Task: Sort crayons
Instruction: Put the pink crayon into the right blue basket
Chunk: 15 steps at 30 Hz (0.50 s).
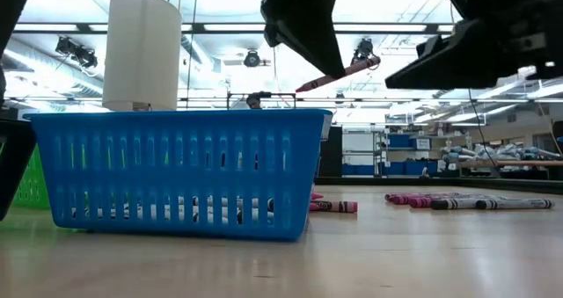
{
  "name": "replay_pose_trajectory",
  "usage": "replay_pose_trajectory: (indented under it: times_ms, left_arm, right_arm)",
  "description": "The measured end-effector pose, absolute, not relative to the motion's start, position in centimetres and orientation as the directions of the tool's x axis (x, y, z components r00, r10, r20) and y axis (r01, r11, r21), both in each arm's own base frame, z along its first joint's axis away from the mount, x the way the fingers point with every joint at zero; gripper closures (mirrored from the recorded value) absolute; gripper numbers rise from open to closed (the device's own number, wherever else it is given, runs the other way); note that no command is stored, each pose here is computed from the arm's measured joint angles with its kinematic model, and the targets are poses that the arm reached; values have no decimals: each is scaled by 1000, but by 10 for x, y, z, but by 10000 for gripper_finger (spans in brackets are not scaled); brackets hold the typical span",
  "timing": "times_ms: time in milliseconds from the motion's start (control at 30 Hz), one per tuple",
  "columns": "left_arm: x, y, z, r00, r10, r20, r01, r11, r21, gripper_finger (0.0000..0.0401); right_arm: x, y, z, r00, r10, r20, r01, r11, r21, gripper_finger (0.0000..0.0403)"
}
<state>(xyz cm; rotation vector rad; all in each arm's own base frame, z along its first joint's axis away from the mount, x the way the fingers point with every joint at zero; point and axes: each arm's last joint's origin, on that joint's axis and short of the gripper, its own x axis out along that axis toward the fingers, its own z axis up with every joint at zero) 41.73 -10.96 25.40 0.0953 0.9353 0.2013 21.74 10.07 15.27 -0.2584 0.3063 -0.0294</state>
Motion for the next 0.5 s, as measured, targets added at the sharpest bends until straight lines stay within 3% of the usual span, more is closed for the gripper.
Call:
replay_pose_trajectory:
  times_ms: [233,500]
  left_arm:
    - [423,-118,260,654,211,-726,-102,976,192,387]
    - [424,-117,260,662,209,-720,-89,975,202,387]
  right_arm:
    - [219,102,159,970,-46,-240,-6,977,-211,282]
    - [220,103,164,980,-35,-194,-2,982,-189,276]
